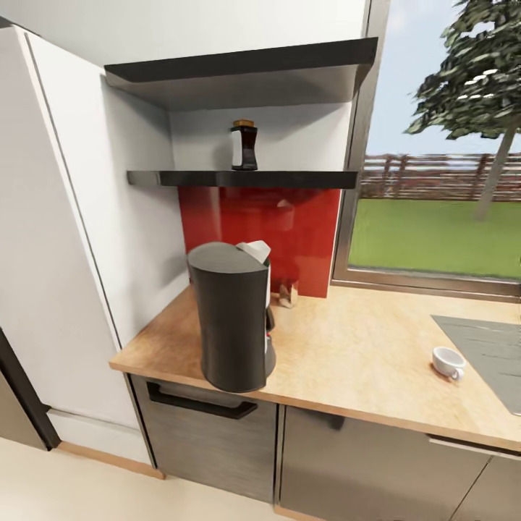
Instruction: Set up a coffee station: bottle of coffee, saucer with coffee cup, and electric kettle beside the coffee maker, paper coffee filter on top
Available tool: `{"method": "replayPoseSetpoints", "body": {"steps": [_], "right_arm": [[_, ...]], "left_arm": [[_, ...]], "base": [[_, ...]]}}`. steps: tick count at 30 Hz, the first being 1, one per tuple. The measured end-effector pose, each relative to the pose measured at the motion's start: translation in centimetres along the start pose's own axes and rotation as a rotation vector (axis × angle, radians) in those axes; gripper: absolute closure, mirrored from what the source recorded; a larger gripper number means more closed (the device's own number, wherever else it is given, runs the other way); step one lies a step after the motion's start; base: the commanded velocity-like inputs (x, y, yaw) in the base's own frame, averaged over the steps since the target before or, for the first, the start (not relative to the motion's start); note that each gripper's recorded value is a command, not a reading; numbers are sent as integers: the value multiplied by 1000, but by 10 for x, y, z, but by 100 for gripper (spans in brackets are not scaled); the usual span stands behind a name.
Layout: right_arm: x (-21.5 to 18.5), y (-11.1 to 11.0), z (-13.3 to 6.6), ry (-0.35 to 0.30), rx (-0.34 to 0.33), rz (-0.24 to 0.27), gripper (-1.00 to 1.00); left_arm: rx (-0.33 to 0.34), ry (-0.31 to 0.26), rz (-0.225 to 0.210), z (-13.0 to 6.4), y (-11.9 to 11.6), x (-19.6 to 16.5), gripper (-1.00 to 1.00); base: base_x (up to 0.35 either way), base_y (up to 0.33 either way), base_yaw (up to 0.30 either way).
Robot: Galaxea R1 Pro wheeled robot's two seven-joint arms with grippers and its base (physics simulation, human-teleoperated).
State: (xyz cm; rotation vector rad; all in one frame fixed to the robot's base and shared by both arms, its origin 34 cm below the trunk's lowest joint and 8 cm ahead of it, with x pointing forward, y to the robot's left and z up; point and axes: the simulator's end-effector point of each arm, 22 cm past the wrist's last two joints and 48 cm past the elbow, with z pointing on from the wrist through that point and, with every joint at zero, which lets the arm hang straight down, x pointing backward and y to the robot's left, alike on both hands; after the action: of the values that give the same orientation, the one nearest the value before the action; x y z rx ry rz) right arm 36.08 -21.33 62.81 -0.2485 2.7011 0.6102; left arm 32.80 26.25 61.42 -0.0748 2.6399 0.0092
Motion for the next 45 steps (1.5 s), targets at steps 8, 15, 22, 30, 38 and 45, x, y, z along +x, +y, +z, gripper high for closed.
{"method": "replayPoseSetpoints", "body": {"steps": [8, 15, 22, 30, 38, 45], "right_arm": [[0, 0, 0, 0, 0, 0, -100], [0, 0, 0, 0, 0, 0, -100], [0, 0, 0, 0, 0, 0, -100], [0, 0, 0, 0, 0, 0, -100], [0, 0, 0, 0, 0, 0, -100], [0, 0, 0, -1, 1, 0, -100]], "left_arm": [[0, 0, 0, 0, 0, 0, -100], [0, 0, 1, 0, 0, 0, -100], [0, 0, 1, 0, 0, 0, -100], [0, 0, 1, 0, 0, 0, -100], [0, 0, 1, 0, 0, 0, -100], [0, 0, 1, 0, 0, 0, -100]], "base": [[0, 293, -18], [0, 308, -2], [0, 310, -12], [0, 133, -189], [0, 13, -247], [0, 1, -256]]}}
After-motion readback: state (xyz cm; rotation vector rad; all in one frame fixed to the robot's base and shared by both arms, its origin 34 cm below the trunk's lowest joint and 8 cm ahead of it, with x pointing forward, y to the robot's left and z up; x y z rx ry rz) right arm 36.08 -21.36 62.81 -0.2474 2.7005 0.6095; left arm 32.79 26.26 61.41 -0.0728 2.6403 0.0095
